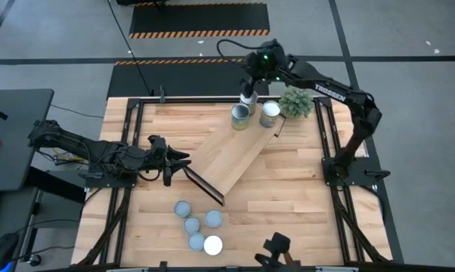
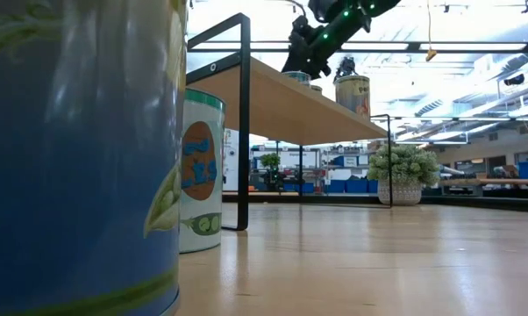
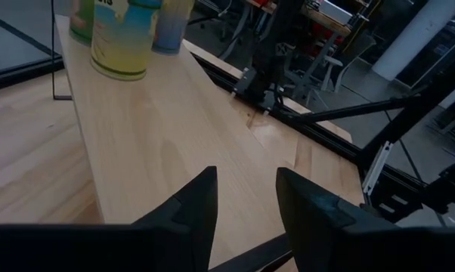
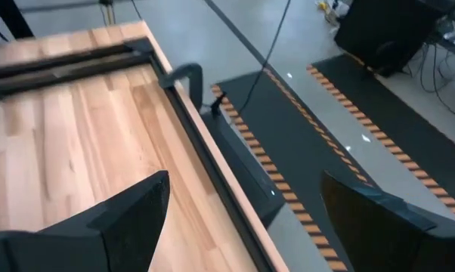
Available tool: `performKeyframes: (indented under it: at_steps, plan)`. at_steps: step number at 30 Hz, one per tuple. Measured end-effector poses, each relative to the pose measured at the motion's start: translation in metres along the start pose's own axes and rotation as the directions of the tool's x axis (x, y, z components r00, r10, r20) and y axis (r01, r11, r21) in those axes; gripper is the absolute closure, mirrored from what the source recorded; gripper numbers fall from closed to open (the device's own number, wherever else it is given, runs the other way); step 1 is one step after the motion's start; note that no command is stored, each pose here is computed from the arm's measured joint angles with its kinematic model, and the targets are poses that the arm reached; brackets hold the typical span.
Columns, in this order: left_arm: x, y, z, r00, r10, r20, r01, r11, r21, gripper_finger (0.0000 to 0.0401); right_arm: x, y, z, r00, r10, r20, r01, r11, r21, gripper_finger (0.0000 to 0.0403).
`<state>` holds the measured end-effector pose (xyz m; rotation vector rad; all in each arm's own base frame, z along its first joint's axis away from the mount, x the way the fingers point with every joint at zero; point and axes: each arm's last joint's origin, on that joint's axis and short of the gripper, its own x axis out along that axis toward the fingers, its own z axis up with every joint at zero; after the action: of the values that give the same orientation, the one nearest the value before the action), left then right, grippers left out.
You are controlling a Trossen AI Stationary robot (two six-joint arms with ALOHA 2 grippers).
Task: Pick and place cans onto a shelf
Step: Adjust the canned oranges on the shelf
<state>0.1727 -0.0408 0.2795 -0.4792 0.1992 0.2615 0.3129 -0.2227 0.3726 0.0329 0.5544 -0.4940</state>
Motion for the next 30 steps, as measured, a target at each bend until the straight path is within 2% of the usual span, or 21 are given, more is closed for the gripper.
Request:
performKeyframes:
  at_steps: [9,21,30]
  plan:
    - [0.0,0.0,0.0,1.0,0.0,0.0,0.0,1.0,0.0,0.0259,0.005,-0.013,0.002,1.0,-0.02,-0.007,0.02,1.0,0.005,0.0053]
    - [0.0,0.0,0.0,1.0,0.0,0.0,0.0,1.0,-0.001,0.0259,0.004,-0.011,-0.017,0.983,0.053,-0.174,-0.057,0.998,-0.021,0.0053]
    - [0.0,0.0,0.0,1.0,0.0,0.0,0.0,1.0,-0.001,0.0259,0.002,-0.01,-0.019,0.978,0.06,-0.199,-0.066,0.997,-0.027,0.0053]
